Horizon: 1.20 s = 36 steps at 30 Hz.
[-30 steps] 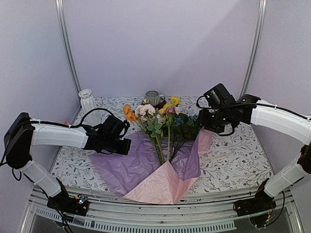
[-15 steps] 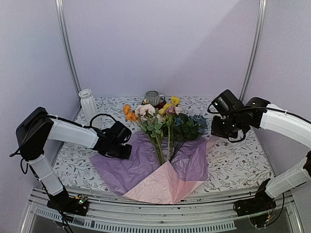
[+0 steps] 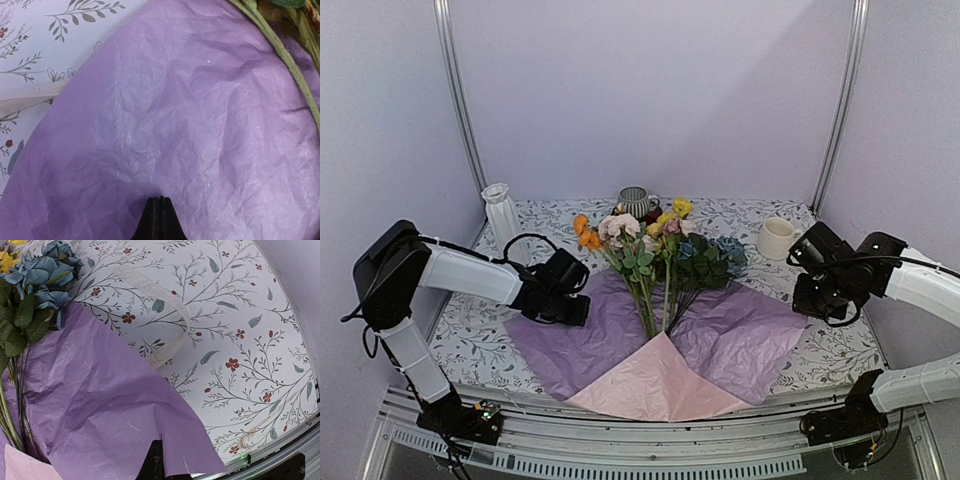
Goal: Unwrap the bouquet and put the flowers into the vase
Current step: Unfold the 2/3-folded wrapping paper from the folded wrapping paper.
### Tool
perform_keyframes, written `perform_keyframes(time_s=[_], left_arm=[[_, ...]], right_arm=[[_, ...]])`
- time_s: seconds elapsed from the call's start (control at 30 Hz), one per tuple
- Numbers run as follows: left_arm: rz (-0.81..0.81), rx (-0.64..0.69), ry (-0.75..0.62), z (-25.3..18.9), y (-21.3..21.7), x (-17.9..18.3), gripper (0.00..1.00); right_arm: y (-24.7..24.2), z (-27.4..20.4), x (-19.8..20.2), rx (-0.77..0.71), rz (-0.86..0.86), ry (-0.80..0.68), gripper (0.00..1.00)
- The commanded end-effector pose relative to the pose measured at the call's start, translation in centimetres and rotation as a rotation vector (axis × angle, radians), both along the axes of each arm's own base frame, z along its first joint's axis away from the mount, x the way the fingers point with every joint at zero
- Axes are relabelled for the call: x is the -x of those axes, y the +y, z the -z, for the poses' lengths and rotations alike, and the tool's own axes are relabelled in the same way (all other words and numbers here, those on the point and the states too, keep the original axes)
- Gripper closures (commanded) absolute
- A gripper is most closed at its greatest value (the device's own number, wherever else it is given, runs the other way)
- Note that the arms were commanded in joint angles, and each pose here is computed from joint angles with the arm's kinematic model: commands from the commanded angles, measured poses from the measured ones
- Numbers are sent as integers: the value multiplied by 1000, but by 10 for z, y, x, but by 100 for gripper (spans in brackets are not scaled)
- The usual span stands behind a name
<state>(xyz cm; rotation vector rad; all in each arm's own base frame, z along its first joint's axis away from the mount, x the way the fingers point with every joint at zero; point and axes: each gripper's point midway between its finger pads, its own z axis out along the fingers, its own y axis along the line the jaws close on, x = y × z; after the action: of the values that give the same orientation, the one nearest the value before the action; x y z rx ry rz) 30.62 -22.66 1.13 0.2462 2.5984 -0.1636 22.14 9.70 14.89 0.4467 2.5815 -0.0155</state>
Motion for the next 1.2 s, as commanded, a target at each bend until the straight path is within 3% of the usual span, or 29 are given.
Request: perform_keyframes(time_s=[0.0,0.2,0.37,0.5,0.7,0.8,0.9,1.0,1.17], left_arm=[[-69,-84,39,24,28,4,100],[-100,-90,33,26,37,6,100],[-87,-62,19,19,31,4,100],[-20,24,-6,0,12,1,100],[42,133,-108,-61,-3,-5,91],[101,202,-151,-90,-11,1,88],[174,293,-176,-108,-24,9,90],[207,342,-175,-114,-30,15,97],[233,362,-137,-106,-37,19,100]], right_arm=[[-28,4,17,38,99,3,96],[-44,-3,28,43,195,-9,93],[-41,11,35,4,225,33,41],[-45,-10,30,-23,242,-51,29],[-30,-59,9,-42,85,-159,23],[10,-93,-7,-123,-176,-257,15],[75,-114,-7,-342,-500,-359,10],[126,-102,-3,-527,-694,-363,14],[175,-68,-15,-692,-786,-306,31]])
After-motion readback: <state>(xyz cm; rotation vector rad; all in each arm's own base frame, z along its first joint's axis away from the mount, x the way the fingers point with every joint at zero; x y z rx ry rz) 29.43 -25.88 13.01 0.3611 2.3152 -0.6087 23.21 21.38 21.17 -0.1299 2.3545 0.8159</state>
